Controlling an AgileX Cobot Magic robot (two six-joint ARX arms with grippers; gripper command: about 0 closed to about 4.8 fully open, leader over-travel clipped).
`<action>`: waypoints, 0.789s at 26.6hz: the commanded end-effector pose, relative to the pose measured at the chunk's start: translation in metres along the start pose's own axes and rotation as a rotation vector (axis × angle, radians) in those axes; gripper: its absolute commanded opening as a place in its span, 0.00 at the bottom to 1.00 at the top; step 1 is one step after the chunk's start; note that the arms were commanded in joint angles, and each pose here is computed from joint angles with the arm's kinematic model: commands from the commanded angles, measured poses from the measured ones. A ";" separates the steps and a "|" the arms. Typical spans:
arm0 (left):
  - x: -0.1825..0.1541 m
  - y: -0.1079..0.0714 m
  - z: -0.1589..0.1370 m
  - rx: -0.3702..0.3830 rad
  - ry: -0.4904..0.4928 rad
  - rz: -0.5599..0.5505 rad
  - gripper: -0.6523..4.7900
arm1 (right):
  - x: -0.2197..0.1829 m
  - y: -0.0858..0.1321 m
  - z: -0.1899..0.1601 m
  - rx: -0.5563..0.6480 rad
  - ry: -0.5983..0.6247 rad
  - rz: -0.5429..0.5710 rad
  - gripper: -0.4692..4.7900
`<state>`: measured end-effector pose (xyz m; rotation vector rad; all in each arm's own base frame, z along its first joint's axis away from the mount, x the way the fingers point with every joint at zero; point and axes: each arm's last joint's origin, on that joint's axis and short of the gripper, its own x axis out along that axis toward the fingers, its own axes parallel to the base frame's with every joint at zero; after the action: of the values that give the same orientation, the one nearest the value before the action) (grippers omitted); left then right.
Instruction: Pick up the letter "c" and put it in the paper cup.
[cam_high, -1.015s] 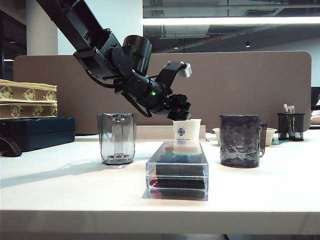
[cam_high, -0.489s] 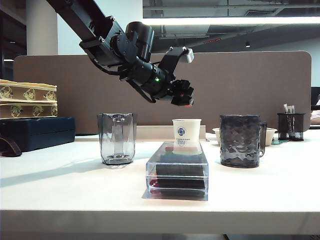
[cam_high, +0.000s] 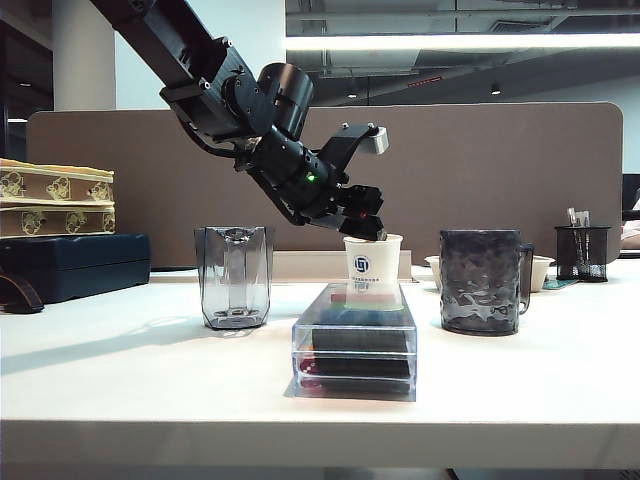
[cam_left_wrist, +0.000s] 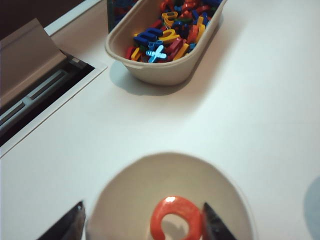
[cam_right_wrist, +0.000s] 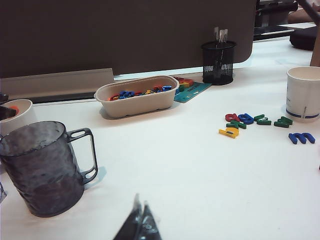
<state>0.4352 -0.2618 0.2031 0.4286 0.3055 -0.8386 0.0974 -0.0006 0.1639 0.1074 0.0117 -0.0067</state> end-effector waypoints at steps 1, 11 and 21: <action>-0.003 0.004 0.011 0.017 -0.064 0.036 0.64 | 0.000 0.000 -0.001 0.001 -0.005 0.002 0.09; 0.001 0.003 0.003 -0.013 -0.027 0.047 0.64 | 0.000 0.000 -0.001 0.001 -0.005 0.002 0.09; -0.004 0.013 0.032 0.007 -0.123 0.088 0.64 | 0.000 0.000 -0.001 0.001 -0.006 0.002 0.09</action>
<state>0.4460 -0.2663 0.2320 0.3974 0.1763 -0.7762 0.0974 -0.0006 0.1639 0.1074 0.0117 -0.0067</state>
